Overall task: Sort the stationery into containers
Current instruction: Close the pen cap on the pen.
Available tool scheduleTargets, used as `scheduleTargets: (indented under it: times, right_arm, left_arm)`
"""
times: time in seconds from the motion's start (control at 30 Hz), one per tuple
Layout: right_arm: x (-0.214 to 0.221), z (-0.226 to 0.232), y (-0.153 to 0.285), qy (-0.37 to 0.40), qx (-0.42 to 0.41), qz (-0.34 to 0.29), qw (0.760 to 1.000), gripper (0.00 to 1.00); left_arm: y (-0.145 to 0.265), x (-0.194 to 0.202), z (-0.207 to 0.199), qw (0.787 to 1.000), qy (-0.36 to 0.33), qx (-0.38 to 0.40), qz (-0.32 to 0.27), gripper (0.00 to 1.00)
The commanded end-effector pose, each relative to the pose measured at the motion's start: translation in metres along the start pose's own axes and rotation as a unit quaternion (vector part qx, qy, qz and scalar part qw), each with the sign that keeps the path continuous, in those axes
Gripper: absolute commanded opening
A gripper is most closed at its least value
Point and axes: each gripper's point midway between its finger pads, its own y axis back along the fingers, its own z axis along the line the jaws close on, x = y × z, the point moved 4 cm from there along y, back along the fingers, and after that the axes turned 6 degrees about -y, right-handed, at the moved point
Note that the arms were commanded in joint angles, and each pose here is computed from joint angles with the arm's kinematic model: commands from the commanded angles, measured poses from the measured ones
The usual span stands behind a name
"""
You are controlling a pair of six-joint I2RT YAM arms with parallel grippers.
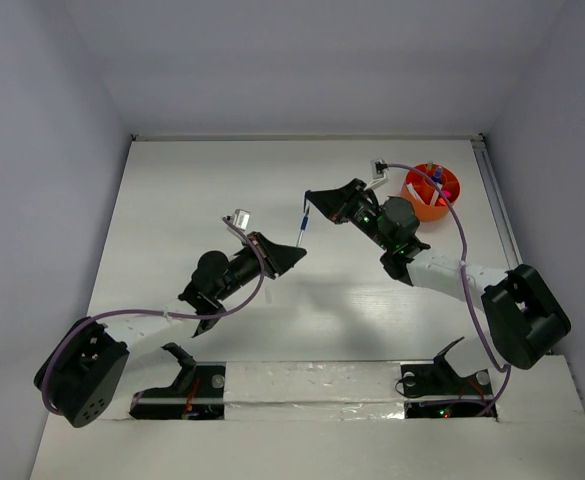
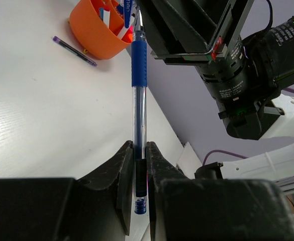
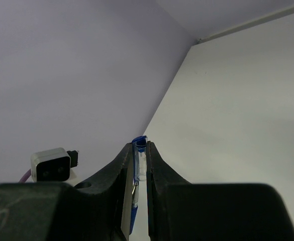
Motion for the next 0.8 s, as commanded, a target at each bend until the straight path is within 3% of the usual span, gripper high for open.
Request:
scheduleTargets:
  times: [0.0,0.77]
  right_arm:
    - [-0.0211,0.0318,-0.0014,0.016,-0.045,-0.042,0.998,0.03]
    - [-0.017,0.029,0.007,0.009,-0.05,-0.043,0.998,0.04]
  left_arm:
    - [-0.0034,-0.0144,-0.0166,0.999,-0.009,0.036,-0.03,0.0]
    - [-0.0056,-0.0221,-0.0227,0.998,-0.009,0.045,-0.054,0.0]
